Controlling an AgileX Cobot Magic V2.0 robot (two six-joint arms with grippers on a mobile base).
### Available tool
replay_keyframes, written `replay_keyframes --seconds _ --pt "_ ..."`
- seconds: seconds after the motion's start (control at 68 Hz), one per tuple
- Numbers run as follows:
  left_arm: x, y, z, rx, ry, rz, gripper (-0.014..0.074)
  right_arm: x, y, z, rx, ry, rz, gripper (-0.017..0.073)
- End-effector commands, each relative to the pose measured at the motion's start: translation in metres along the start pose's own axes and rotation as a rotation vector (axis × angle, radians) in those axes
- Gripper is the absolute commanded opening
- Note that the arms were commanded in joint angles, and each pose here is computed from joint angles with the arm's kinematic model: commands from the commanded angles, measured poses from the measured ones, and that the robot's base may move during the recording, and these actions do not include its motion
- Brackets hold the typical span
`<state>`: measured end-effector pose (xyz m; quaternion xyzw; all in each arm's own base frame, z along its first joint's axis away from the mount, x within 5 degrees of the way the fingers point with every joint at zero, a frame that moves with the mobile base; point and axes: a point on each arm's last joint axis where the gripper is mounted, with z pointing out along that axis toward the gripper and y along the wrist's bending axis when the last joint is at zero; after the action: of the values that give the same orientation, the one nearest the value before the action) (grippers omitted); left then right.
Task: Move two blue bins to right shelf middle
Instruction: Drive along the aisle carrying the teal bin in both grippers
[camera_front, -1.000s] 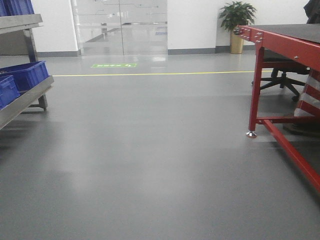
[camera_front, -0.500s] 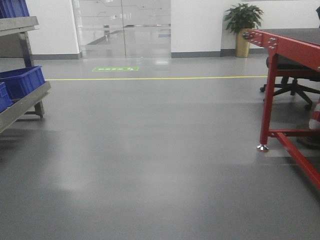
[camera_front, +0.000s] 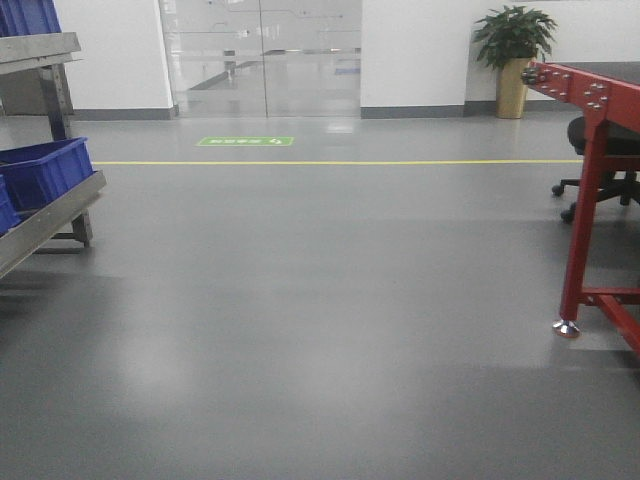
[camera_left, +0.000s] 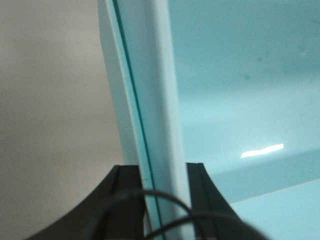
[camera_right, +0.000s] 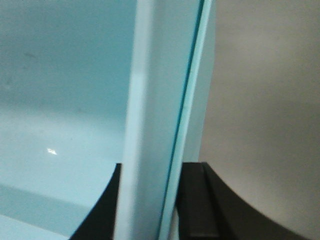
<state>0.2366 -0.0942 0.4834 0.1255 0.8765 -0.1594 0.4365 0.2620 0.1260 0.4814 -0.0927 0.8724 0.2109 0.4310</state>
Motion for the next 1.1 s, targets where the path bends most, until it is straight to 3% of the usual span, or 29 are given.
replay_keyframes --seconds 0.0,1.088 --pt "-0.0064 -0.0036 -0.0116 0.025 -0.077 0.010 -0.0111 -0.0131 0.0023 -0.0141 -0.015 -0.135 -0.016 -0.0154" --pt "-0.0064 -0.0036 -0.0116 0.025 -0.077 0.010 -0.0111 -0.0131 0.0023 -0.0141 -0.015 -0.135 -0.016 -0.0154"
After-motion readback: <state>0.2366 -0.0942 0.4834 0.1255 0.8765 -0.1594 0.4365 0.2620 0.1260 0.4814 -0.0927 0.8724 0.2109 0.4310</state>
